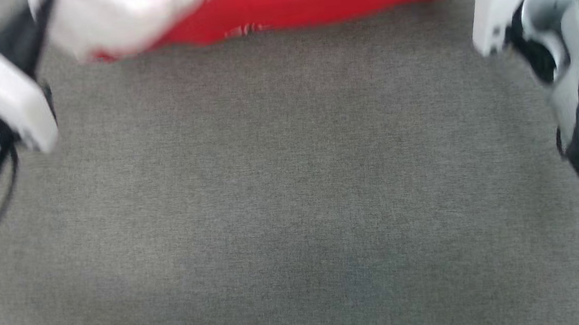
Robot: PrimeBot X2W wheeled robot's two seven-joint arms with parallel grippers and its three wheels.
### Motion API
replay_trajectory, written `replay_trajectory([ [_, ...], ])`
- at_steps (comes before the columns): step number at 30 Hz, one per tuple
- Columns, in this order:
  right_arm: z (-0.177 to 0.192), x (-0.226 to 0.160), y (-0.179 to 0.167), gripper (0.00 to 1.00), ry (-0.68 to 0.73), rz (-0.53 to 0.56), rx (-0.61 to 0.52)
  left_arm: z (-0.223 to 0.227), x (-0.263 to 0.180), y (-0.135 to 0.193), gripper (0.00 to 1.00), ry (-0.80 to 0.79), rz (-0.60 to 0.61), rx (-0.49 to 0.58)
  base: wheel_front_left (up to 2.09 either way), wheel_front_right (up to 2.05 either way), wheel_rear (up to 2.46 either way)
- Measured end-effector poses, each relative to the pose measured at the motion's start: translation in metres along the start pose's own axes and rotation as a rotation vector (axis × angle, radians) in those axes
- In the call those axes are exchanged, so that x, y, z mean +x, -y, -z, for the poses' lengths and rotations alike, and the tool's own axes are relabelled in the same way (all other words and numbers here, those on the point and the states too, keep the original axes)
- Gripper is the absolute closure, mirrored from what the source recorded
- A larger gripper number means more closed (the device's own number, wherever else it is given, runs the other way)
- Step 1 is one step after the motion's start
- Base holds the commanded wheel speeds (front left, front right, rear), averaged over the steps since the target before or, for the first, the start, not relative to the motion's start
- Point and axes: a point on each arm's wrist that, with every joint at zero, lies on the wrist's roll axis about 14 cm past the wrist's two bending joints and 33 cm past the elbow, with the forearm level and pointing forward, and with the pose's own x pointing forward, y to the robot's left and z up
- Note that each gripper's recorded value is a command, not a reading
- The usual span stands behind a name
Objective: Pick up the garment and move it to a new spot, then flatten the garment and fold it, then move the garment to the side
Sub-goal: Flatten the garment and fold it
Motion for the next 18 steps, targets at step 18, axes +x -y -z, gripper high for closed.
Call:
replay_trajectory([
  [18,0.12,-0.121,-0.019,1.0,-0.391,-0.123,0.075,0.114,-0.134,0.099,1.0,-0.488,0.135,-0.385,0.0,0.0,0.0],
])
